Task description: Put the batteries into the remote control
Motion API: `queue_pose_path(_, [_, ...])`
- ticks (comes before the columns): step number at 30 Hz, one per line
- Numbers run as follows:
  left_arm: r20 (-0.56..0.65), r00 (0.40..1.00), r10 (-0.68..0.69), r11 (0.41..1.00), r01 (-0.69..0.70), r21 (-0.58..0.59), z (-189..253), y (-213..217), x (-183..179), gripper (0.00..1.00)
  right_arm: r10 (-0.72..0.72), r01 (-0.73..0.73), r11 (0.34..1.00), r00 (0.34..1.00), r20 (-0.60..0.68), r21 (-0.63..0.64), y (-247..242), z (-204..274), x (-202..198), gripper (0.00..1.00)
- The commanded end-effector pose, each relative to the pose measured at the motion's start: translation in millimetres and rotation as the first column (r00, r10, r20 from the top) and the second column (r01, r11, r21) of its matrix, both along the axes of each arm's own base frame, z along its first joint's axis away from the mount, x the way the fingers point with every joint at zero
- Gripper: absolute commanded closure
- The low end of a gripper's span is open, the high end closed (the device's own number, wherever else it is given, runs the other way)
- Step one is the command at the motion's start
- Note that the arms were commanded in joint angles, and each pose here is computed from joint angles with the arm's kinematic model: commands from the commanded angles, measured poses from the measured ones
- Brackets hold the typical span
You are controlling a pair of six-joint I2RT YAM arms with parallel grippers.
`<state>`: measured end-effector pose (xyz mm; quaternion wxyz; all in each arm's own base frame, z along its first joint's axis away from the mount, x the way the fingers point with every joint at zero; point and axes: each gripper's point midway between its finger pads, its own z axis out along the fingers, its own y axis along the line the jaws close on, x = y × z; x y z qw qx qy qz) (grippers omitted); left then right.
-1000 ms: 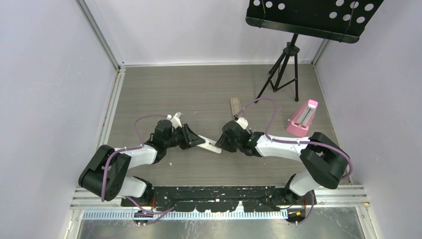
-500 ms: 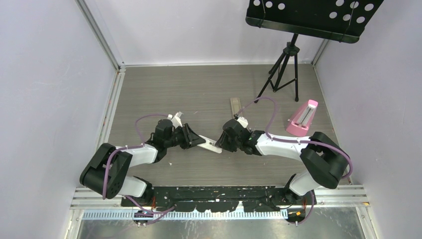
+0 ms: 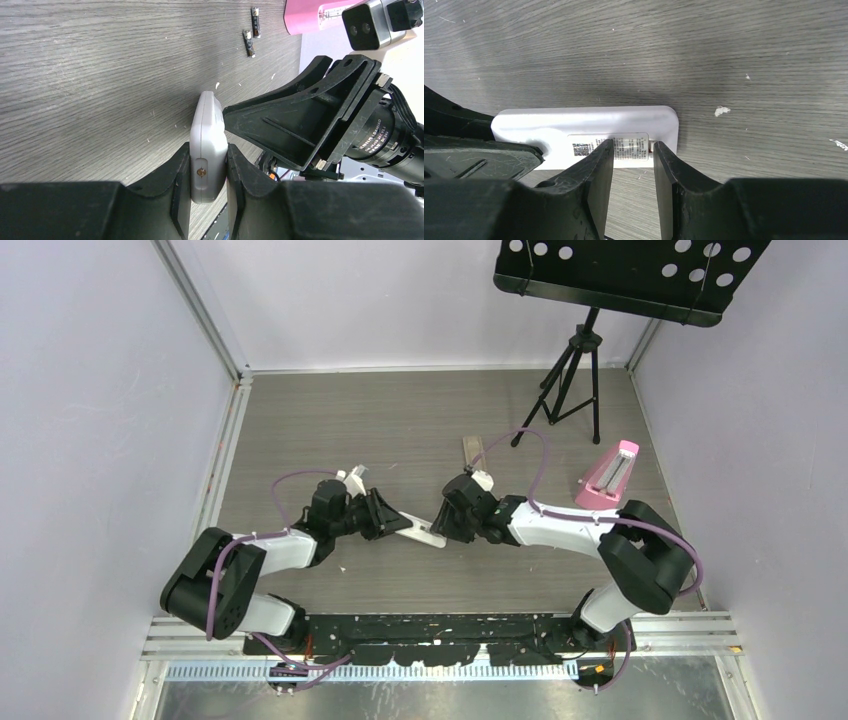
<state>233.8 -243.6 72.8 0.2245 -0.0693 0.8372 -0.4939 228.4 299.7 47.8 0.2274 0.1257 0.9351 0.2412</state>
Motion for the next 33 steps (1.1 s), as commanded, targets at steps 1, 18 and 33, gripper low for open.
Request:
queue_pose_path(1, [0.023,0.996,-0.086,0.996,0.085,0.006,0.9,-7.1,-11.0,1.00,0.003,-0.003,1.000,1.000,-0.023,-0.009,6.7,-16.0,1.2,0.57])
queue_pose_path(18, [0.019,0.995,-0.097,0.995,0.097,-0.004,3.2,-9.0,-11.6,1.00,-0.019,0.021,0.999,0.999,-0.047,0.042,7.0,-23.7,2.5,0.54])
queue_pose_path(33, [0.020,0.995,-0.098,0.995,0.098,-0.004,3.5,-9.4,-11.0,1.00,-0.033,0.033,0.999,0.997,-0.069,0.010,-0.9,-34.4,0.5,0.51])
